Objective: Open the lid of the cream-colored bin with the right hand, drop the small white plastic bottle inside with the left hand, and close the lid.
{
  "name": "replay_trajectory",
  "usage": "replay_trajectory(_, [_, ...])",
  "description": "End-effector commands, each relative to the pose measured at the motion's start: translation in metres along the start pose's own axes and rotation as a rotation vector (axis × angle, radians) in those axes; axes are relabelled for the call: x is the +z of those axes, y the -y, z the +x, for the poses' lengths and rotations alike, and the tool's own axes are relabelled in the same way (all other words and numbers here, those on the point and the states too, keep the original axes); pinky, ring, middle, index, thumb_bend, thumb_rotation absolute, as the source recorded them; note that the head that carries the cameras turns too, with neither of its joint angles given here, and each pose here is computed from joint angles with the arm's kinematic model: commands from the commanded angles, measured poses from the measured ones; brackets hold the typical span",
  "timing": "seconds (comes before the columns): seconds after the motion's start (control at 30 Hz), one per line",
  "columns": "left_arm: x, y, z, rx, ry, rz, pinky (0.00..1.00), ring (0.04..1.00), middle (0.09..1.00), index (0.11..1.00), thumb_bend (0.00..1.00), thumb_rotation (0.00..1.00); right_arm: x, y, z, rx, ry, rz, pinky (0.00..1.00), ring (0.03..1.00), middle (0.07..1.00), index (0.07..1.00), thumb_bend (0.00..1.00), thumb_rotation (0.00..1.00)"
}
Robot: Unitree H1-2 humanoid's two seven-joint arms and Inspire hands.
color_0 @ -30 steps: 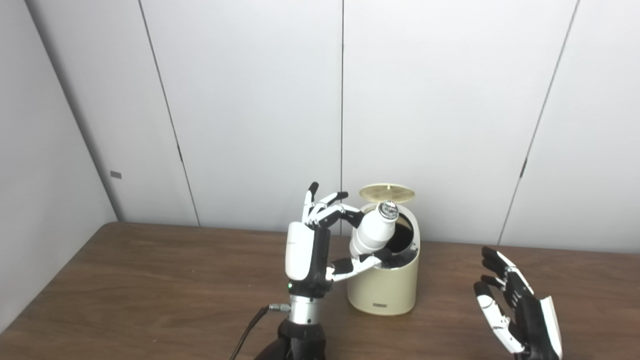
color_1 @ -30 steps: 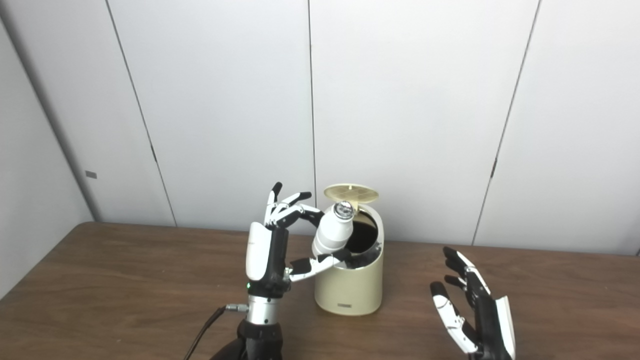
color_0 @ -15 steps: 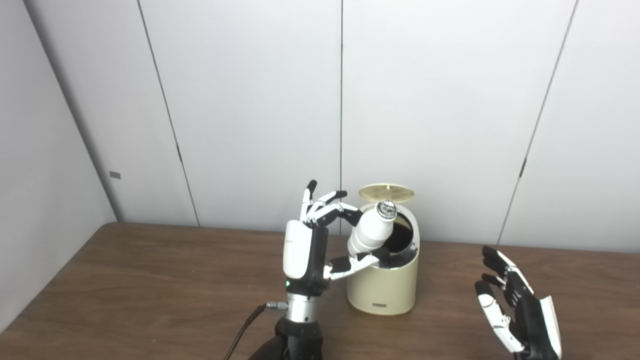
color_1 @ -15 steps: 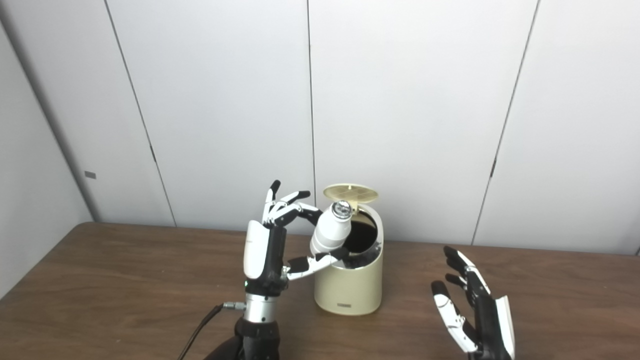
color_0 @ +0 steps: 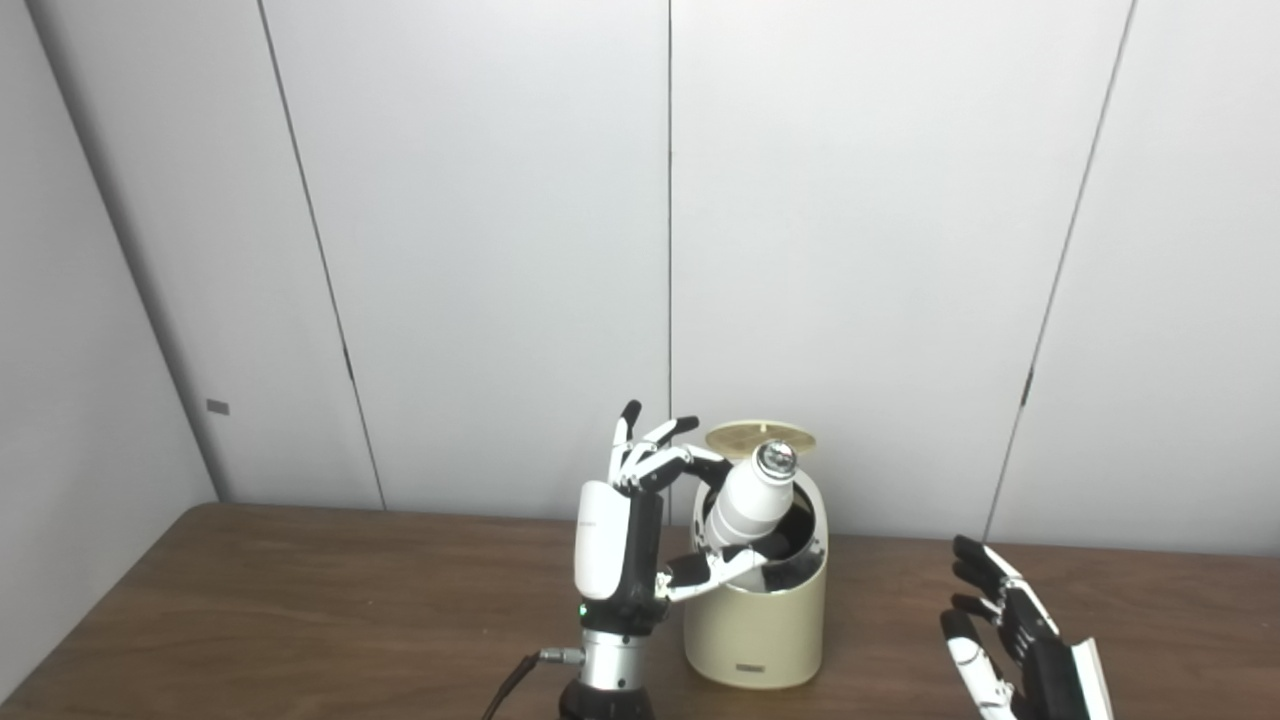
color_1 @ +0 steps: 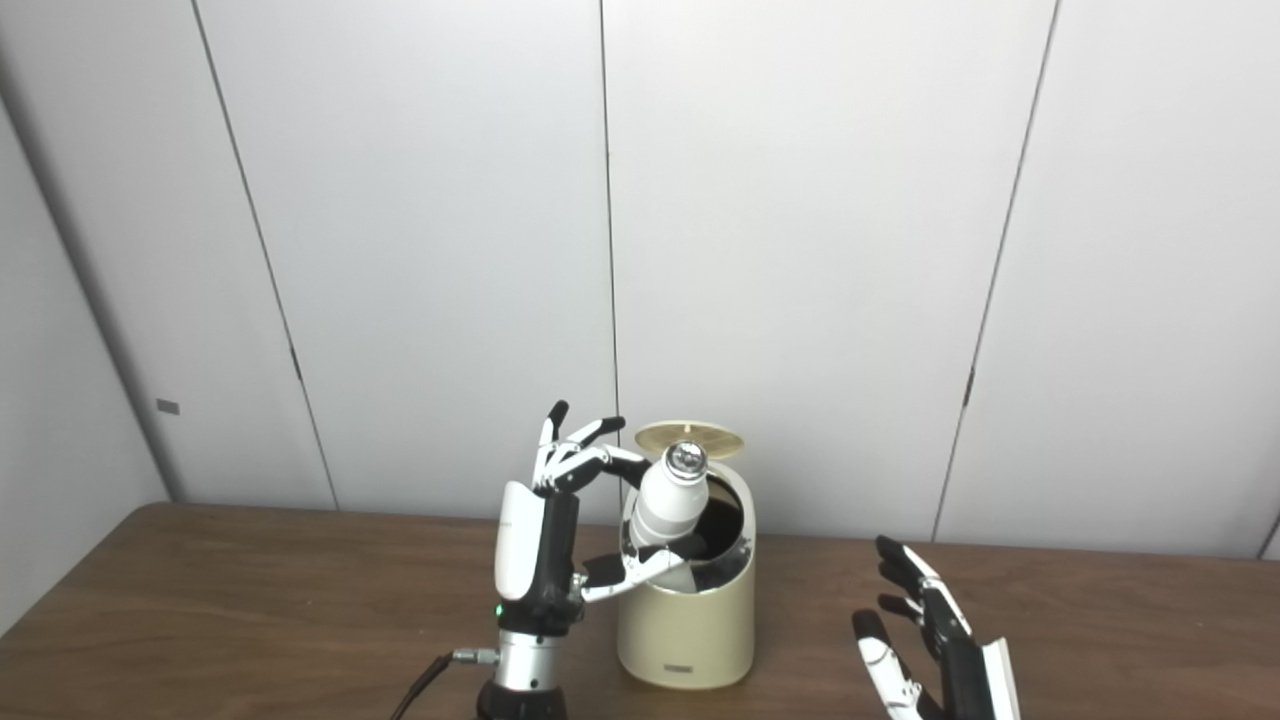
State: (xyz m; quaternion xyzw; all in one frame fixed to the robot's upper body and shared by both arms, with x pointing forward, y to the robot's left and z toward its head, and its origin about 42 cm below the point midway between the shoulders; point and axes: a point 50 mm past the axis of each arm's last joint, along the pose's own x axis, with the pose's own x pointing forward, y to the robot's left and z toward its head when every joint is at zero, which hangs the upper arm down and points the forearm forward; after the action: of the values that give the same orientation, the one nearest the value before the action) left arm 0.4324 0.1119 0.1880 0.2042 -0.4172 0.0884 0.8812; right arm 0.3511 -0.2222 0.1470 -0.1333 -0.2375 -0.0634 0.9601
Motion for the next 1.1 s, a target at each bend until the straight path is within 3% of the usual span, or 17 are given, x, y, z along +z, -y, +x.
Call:
replay_trajectory(0.0, [0.009, -0.001, 0.030, 0.042, 0.064, -0.035, 1.00, 0.792, 0.468, 0.496, 0.52, 0.00, 0.004, -0.001, 0.004, 0.000, 0.046, -0.002, 0.74, 0.840, 0.857, 0.830, 0.23, 0.69])
replay_trajectory(0.57, [0.005, 0.013, 0.040, 0.021, 0.008, -0.046, 1.00, 0.803, 0.469, 0.493, 0.53, 0.00, 0.011, -0.001, 0.000, -0.001, 0.060, -0.012, 0.75, 0.845, 0.855, 0.831, 0.22, 0.69])
replay_trajectory(0.77, [0.004, 0.017, 0.038, 0.013, -0.014, -0.053, 1.00, 0.798, 0.468, 0.495, 0.53, 0.00, 0.014, 0.001, -0.003, 0.003, 0.066, -0.028, 0.74, 0.837, 0.848, 0.829, 0.23, 0.74])
replay_trajectory(1.07, [0.001, 0.024, 0.032, -0.007, -0.074, -0.073, 1.00, 0.785, 0.457, 0.508, 0.52, 0.00, 0.018, 0.001, -0.007, 0.009, 0.070, -0.055, 0.72, 0.817, 0.837, 0.820, 0.22, 0.70])
